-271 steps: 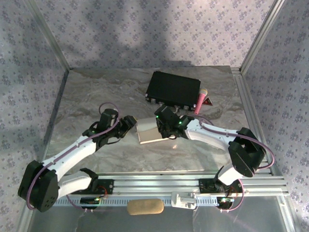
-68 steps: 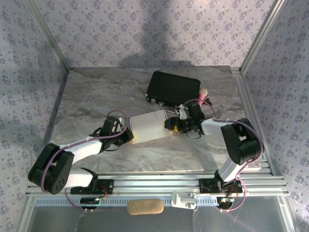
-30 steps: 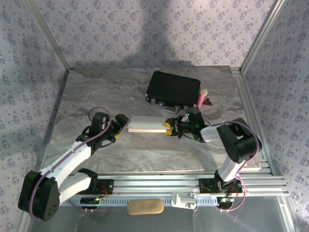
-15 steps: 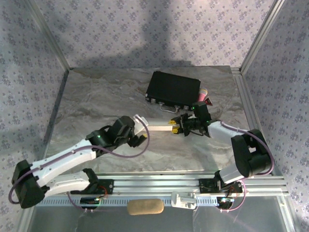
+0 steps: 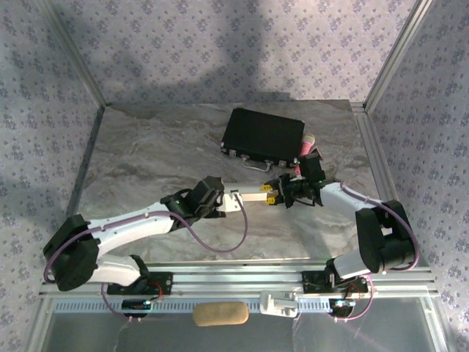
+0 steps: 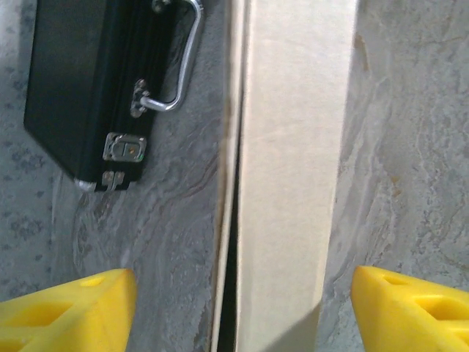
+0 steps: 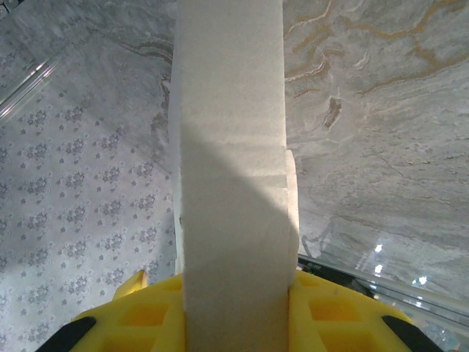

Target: Fold the paper box

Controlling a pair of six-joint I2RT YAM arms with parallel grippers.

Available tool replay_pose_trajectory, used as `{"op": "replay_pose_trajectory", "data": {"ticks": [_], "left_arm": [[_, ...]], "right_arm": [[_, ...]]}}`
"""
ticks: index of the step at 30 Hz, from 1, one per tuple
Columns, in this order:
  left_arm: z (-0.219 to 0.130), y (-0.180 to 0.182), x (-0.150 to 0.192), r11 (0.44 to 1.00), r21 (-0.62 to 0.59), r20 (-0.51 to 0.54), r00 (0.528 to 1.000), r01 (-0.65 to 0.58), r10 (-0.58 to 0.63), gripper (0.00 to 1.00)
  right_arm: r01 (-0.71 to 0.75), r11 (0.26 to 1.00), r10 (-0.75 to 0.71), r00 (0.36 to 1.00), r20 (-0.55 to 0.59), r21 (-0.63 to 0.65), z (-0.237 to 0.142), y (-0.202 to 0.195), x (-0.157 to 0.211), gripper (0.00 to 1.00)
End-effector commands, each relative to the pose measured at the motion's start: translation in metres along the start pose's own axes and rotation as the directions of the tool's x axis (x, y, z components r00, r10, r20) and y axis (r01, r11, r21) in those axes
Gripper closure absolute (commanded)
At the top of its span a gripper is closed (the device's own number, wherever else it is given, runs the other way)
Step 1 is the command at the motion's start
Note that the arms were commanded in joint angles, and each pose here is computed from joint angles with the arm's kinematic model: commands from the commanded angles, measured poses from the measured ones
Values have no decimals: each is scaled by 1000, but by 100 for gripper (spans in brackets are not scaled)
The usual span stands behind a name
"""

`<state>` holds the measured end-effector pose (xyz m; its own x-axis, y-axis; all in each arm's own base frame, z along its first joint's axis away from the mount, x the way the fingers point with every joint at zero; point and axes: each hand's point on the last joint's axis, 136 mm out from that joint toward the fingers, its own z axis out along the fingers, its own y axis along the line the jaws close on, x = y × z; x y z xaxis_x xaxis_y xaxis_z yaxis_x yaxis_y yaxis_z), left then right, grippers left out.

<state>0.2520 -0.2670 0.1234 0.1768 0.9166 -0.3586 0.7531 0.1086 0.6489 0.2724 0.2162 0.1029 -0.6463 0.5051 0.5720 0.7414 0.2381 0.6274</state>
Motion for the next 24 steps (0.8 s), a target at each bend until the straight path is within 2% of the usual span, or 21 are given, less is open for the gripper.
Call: {"op": "replay_pose_trajectory", "data": {"ticks": [1,10,12,15,19,24], "left_arm": [[3,3,-20,999,4,62,997,-51,51,32],[10,-8,-23,995,81,43,998,-52,49,66],[5,-10,-24,994,105,51,998,-42,37,68],[-6,-17,-26,985,170,55,998,-35,26,72],[-20,-27,-25,958,288,32,999,-10,1,73],[-36,-32,-25,922,387,-11,1000,30,-27,73]], "right_arm": [[-21,999,21,1000,-6,25,-5,-5,3,72],[-20,999,20,1000,-3,25,-8,-6,2,71],[-11,1000,11,1000,1,23,-10,-5,0,65],[37,999,-38,999,13,35,-16,-1,-2,48],[210,976,-215,974,72,63,-40,18,3,35],[382,924,-381,915,136,19,-73,44,24,29]]}}
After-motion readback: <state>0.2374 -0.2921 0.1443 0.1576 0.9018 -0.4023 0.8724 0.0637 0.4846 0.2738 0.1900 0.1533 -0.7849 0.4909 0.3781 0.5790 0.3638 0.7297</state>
